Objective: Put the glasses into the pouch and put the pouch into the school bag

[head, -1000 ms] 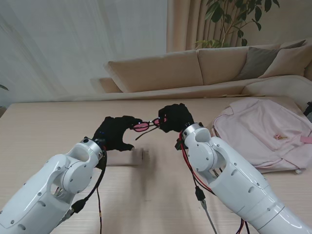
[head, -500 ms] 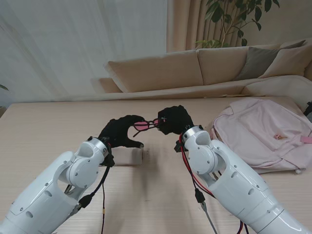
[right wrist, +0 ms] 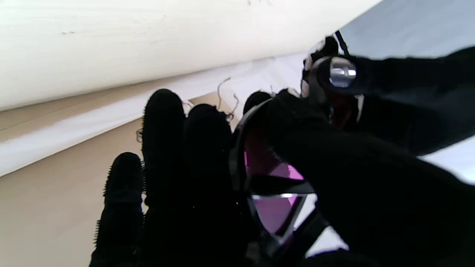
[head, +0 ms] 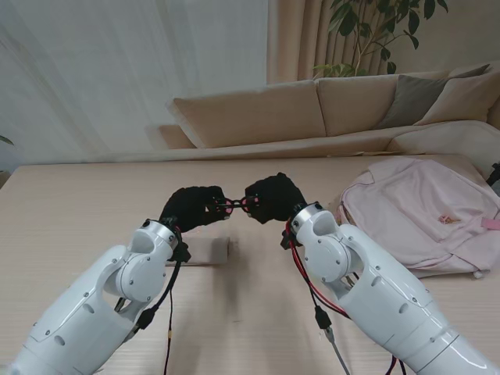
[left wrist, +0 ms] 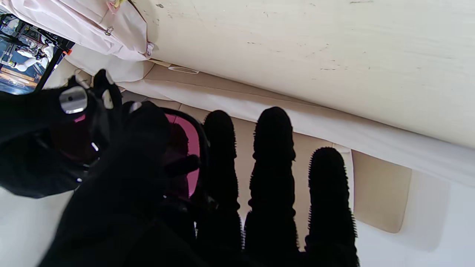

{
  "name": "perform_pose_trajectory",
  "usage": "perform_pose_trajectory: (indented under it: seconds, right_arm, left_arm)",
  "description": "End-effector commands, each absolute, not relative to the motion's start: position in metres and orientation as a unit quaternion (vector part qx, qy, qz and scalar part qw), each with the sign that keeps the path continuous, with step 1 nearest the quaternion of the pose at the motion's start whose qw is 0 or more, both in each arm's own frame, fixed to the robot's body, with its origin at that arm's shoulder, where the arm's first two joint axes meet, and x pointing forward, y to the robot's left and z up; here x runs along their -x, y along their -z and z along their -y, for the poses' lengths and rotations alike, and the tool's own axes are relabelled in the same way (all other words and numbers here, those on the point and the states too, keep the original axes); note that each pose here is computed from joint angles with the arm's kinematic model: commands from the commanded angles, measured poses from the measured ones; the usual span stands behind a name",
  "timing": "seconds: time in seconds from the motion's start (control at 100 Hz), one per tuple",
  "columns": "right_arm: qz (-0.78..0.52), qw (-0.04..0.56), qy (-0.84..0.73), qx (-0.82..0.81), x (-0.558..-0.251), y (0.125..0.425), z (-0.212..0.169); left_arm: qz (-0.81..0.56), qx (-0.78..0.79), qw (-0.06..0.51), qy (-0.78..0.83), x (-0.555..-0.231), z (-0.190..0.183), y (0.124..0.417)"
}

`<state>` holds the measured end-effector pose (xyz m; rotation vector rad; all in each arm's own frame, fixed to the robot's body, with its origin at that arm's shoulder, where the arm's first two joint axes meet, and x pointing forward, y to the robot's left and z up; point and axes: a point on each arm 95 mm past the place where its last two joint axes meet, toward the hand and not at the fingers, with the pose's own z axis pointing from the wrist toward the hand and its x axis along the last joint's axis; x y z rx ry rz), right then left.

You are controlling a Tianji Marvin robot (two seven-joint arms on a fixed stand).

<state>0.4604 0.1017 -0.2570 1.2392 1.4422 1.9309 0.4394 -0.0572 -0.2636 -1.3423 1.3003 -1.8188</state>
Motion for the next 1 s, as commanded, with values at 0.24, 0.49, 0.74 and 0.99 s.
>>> perform_pose_trajectory:
  seconds: [0.24, 0.49, 0.74, 0.99]
  right_arm:
    - [-0.546, 0.210, -0.678, -0.445, -0.458, 0.257, -0.101]
    - [-0.571, 0.175, -0.652, -0.467, -0.456, 0.253, -0.106]
    - [-0.555, 0.164, -0.657, -0.484, -0.454, 0.251, -0.116]
    - [-0.537, 0.163, -0.670, -0.485, -0.452, 0.250, -0.121]
  left_arm:
    - [-0.489, 0.474, 0.267, 0.682, -0.435, 0.063, 0.257]
    - [-0.486, 0.464, 0.269, 0.690, -0.437, 0.064, 0.261]
    - [-0.484, 0.456, 0.274, 0.695, -0.436, 0.063, 0.262]
    - [-0.480, 0.453, 0.283, 0.697, -0.435, 0.060, 0.265]
